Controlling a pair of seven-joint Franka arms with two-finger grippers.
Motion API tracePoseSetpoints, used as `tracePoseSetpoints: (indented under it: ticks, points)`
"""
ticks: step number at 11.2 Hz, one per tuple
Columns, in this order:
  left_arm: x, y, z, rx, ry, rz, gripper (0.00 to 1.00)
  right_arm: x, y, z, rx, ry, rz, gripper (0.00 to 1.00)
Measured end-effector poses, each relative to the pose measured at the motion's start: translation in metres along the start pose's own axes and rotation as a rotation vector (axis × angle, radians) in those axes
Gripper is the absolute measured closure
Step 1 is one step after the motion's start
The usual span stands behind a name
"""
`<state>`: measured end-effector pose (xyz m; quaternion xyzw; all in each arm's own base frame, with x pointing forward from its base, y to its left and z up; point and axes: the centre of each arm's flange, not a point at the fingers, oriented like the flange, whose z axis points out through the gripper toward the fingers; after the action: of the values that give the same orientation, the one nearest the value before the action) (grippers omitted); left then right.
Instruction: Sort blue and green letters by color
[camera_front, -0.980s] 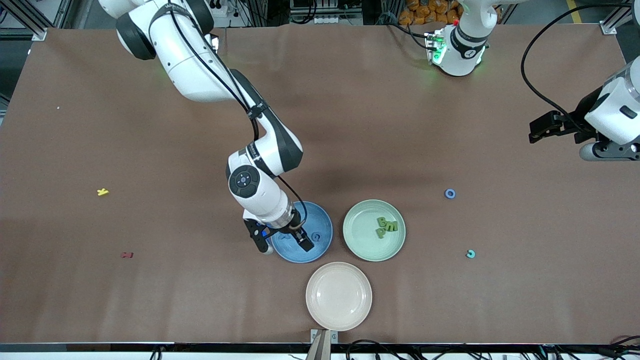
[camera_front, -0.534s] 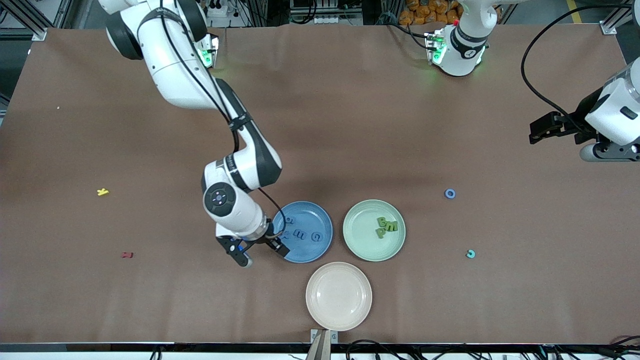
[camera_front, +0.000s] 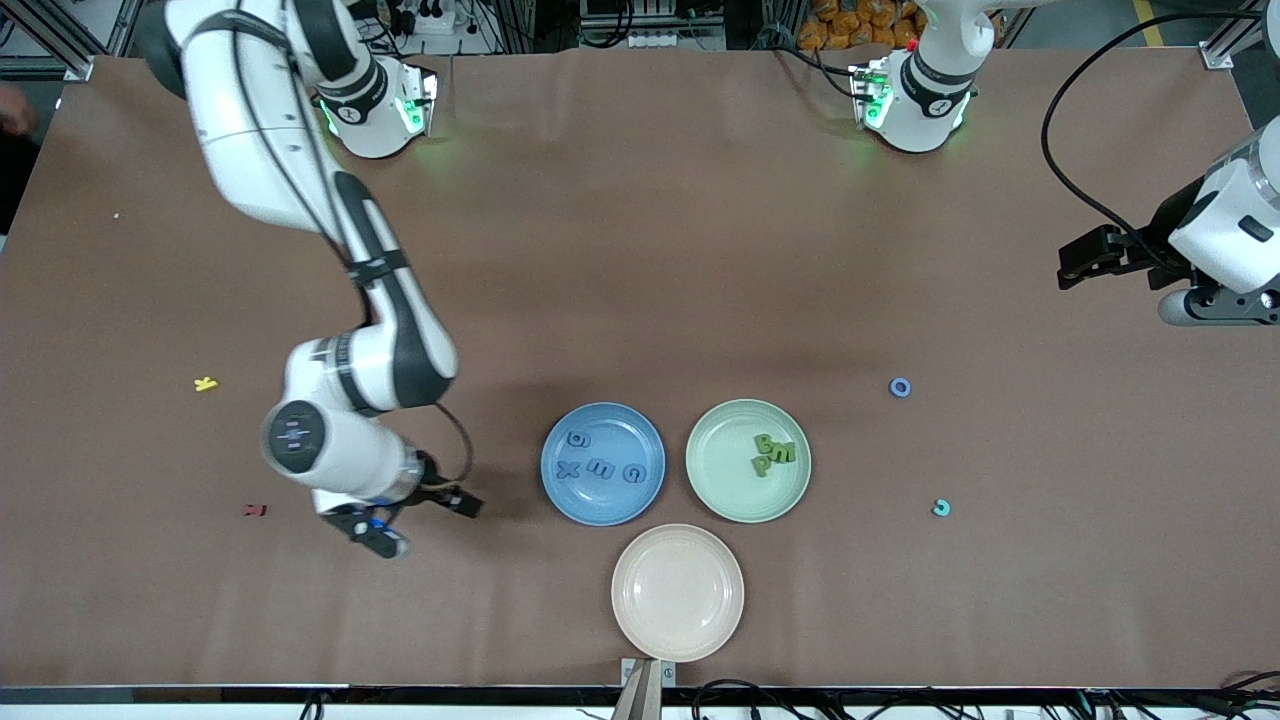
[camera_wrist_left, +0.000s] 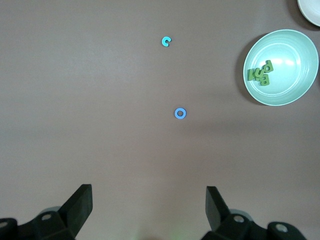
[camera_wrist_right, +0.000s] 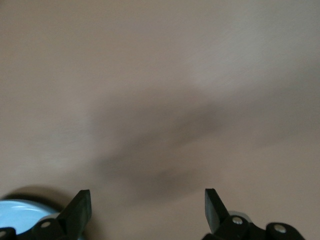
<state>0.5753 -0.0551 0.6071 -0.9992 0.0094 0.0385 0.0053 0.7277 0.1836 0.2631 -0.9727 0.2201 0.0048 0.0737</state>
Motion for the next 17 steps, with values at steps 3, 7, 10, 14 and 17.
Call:
tracePoseSetpoints:
  ticks: [3, 7, 10, 14, 17]
  points:
    - [0.001, 0.0, 0.002, 0.0, -0.003, 0.0, 0.0, 0.022, 0.091, -0.039, -0.061, -0.005, -0.147, 0.0]
    - [0.002, 0.0, 0.003, 0.0, -0.005, -0.001, 0.0, -0.009, 0.125, -0.095, -0.12, 0.018, -0.272, 0.0]
    - [0.002, 0.0, 0.005, 0.0, -0.007, 0.0, 0.0, -0.033, 0.149, -0.171, -0.113, 0.012, -0.34, 0.0]
    - [0.003, 0.0, 0.005, -0.001, -0.003, 0.0, 0.0, -0.073, 0.166, -0.277, -0.107, 0.017, -0.41, 0.0]
    - [0.003, 0.0, 0.005, -0.001, -0.003, 0.0, 0.0, -0.094, 0.164, -0.342, -0.108, 0.015, -0.434, 0.0]
